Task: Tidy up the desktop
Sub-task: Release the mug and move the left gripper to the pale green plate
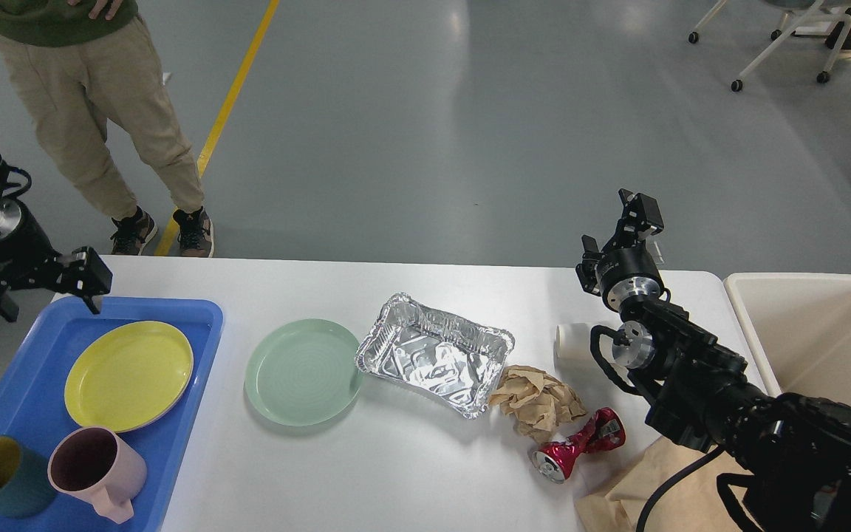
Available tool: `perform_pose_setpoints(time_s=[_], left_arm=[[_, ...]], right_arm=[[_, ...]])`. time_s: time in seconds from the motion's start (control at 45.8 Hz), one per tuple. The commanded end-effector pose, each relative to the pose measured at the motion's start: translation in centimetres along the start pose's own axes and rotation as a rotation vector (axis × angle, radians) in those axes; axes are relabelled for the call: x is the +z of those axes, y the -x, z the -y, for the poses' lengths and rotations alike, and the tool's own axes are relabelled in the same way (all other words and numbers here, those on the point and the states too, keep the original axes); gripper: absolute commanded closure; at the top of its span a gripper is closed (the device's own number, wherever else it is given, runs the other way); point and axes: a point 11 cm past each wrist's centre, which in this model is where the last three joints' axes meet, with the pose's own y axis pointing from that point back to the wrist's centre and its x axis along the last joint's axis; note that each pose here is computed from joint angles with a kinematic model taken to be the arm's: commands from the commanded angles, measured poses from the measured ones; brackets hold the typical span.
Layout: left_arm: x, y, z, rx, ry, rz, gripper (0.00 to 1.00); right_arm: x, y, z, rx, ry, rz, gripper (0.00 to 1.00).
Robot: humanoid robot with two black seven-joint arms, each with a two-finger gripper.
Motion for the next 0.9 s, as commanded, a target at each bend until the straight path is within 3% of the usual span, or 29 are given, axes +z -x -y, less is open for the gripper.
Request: perform_pose_setpoints(time_s=[0.0,0.284,0.415,0.524,0.677,0.874], left_arm=[[1.9,-1.3,-3.7,0.059,-0.012,0.045,0.05],[4.2,-2.7,-11.0,0.182,0.038,0.075,0.05],[6.0,-2.7,-10.8,0.180,0.046,0.107,0.05],[7.8,-1.0,-4.2,0.053,0.046,0.143,0.05],[9.9,1.0,2.2,-0.042,0.045,0.192,0.05],[11.9,2.4,8.1,-0.073,0.107,0.200,0.05]], right_arm=[[0.0,0.0,0.0,0.000,0.000,0.000,0.00],[0.0,0.0,0.0,0.000,0.000,0.000,0.00],[0.0,0.0,0.0,0.000,0.000,0.000,0.00],[0.0,0.0,0.0,-0.001,0.000,0.001,0.00],[0.0,0.0,0.0,0.000,0.000,0.000,0.00],[0.0,0.0,0.0,0.000,0.000,0.000,0.00]])
